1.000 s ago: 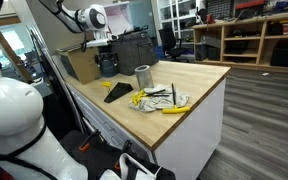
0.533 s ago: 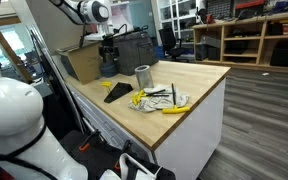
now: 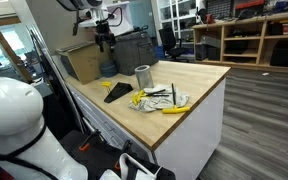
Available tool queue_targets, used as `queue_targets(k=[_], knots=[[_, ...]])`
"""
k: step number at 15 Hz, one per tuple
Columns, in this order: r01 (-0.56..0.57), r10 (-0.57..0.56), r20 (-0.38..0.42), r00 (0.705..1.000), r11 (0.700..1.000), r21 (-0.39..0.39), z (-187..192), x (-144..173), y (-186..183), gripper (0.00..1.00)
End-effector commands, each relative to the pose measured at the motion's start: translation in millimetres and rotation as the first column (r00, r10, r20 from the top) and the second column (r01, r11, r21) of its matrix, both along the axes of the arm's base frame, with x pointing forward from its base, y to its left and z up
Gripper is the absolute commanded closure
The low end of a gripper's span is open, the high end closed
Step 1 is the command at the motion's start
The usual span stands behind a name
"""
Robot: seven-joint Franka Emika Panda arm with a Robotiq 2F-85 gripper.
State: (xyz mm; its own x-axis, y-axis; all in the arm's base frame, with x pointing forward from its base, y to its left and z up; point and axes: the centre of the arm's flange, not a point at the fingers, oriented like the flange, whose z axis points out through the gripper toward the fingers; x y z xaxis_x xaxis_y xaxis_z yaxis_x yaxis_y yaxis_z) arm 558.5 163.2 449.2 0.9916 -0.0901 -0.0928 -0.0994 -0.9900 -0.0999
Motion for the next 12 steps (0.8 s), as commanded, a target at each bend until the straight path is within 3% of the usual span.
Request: queue_targets(k=[1, 5, 12], knots=[[-0.018, 0.018, -0.012, 1.000, 0.999, -0.034, 27, -12, 4, 0.00], [-0.075, 0.072, -0.041, 0.997, 0.995, -0.066, 27, -21, 16, 0.00], [-0.054, 0.052, -0.027, 0.998, 0.997, -0.047, 19, -17, 10, 0.00]])
